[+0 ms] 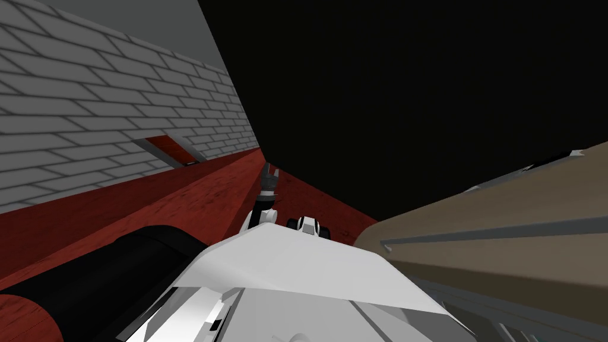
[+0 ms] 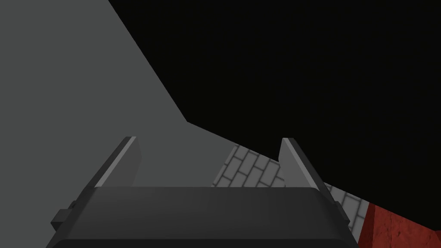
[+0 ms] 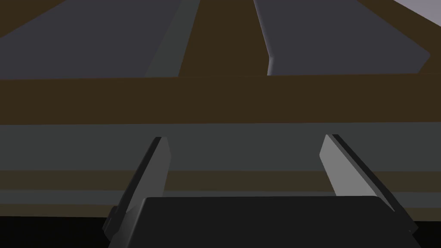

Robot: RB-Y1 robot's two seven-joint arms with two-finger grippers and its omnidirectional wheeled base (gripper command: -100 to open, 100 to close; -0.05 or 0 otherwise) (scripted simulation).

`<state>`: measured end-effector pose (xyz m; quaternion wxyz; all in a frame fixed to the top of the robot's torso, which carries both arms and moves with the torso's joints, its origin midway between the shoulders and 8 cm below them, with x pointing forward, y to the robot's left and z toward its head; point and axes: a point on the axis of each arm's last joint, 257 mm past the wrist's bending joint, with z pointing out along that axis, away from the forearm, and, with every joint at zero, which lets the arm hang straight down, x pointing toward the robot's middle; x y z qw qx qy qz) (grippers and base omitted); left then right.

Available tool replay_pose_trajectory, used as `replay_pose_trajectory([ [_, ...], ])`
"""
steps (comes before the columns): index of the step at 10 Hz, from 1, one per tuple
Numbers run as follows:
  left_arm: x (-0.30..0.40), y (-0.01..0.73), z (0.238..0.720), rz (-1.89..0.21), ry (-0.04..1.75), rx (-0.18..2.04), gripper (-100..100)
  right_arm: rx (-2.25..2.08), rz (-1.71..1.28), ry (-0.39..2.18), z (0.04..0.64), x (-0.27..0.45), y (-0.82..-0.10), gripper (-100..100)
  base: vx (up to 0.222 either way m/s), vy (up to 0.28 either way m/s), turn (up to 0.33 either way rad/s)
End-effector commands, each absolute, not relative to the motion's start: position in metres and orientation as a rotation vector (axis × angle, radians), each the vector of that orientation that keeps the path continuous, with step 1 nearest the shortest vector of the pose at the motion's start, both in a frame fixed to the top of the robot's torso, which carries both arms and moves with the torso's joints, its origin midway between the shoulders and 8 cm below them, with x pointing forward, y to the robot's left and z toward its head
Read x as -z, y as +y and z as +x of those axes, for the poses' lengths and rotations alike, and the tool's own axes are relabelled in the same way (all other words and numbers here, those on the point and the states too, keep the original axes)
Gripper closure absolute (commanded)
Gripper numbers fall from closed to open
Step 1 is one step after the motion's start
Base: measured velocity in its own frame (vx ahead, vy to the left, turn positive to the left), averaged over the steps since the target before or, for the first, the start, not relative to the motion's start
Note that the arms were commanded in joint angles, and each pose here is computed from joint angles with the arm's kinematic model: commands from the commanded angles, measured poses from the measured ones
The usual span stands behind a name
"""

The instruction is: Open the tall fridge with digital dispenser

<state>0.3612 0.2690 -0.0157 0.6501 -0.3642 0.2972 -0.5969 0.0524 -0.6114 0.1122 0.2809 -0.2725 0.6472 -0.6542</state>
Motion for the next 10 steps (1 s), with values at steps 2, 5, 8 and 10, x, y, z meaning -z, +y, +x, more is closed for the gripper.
replay_pose_trajectory([
  [2, 0.016, 0.269, 0.361, -0.827, 0.675, 1.356, 0, 1.761, -0.725, 1.74, 0.047, -0.135, -0.609, -100, 0.058, 0.006, -0.007],
  [5, 0.016, 0.269, 0.361, -0.827, 0.675, 1.356, 0, 1.767, -0.722, 1.744, 0.045, -0.153, -0.607, -100, 0.073, 0.018, -0.007],
  [8, 0.016, 0.269, 0.361, -0.827, 0.675, 1.356, 0, 1.77, -0.722, 1.746, 0.045, -0.171, -0.603, -100, 0.071, 0.017, -0.007],
  [10, 0.016, 0.269, 0.361, -0.827, 0.675, 1.356, 0, 1.772, -0.724, 1.746, 0.047, -0.183, -0.6, -100, 0.066, 0.008, -0.007],
])
